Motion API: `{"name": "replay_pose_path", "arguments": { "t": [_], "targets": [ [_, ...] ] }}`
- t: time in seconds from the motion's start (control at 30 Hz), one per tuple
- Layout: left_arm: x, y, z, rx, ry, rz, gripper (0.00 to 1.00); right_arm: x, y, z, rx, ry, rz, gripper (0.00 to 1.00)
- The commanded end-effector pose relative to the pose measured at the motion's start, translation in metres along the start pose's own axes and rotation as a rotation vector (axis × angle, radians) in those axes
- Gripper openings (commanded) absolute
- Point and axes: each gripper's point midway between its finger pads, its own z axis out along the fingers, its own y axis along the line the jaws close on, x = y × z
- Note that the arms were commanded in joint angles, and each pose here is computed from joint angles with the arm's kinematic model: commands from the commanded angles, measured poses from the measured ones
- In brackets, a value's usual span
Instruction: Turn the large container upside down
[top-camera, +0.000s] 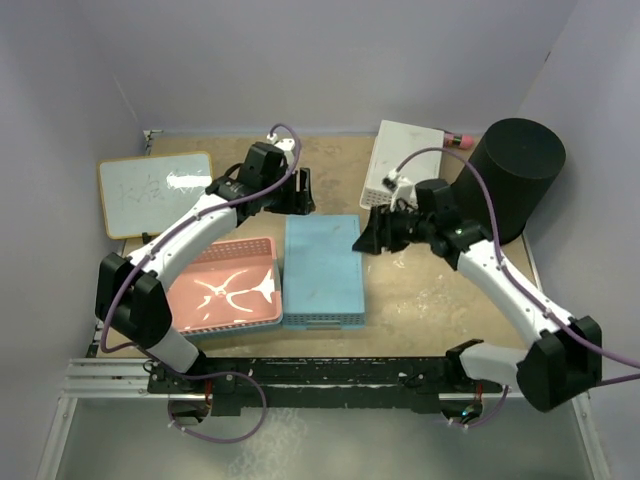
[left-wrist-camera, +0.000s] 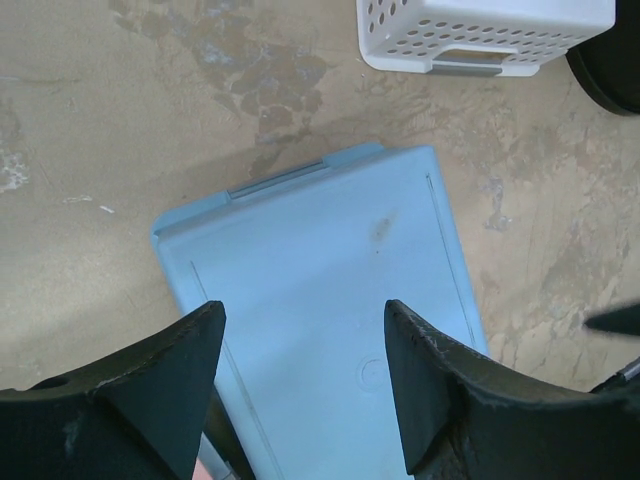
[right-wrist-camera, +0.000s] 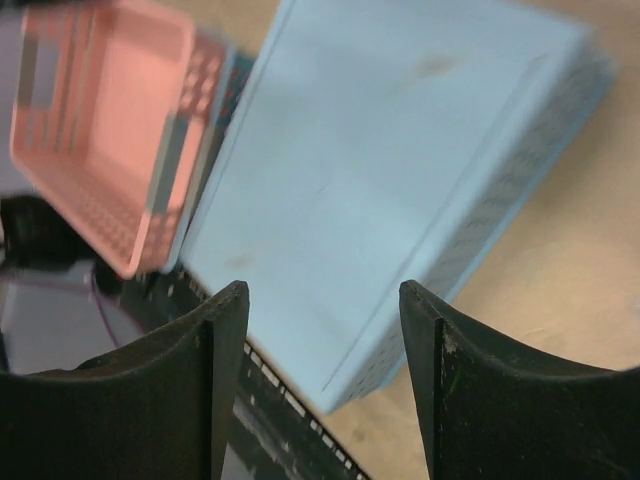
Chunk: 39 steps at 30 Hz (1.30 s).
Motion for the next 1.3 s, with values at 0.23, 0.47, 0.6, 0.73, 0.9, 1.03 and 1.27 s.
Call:
{"name": "replay_pose_path", "arguments": {
  "t": [0.23, 0.47, 0.6, 0.73, 0.9, 1.03, 1.27],
  "targets": [
    [-0.069, 0.032, -0.038, -0.166, -0.207, -0.025, 0.63, 0.167, 0.092, 0.003, -0.234, 0.473, -0.346, 0.67],
    [-0.090, 0.047, -0.068, -0.234, -0.309, -0.058, 0.63, 0.210, 0.098, 0.025, -0.208, 0.634, -0.466, 0.68],
    [-0.086, 0.049, -0.071, -0.239, -0.310, -0.060, 0.63, 0.201, 0.087, 0.046, -0.100, 0.582, -0.440, 0.68],
    [-0.080, 0.053, -0.077, -0.261, -0.304, -0.060, 0.63, 0.172, 0.070, 0.075, 0.044, 0.465, -0.457, 0.69],
    [-0.080, 0.063, -0.094, -0.314, -0.324, -0.057, 0.63, 0.118, 0.048, 0.110, 0.127, 0.318, -0.424, 0.69],
    [-0.080, 0.067, -0.105, -0.330, -0.342, -0.058, 0.63, 0.059, 0.030, 0.140, 0.183, 0.189, -0.372, 0.69],
    [-0.076, 0.071, -0.113, -0.350, -0.342, -0.053, 0.63, -0.023, 0.016, 0.191, 0.259, 0.043, -0.311, 0.69]
  ]
}}
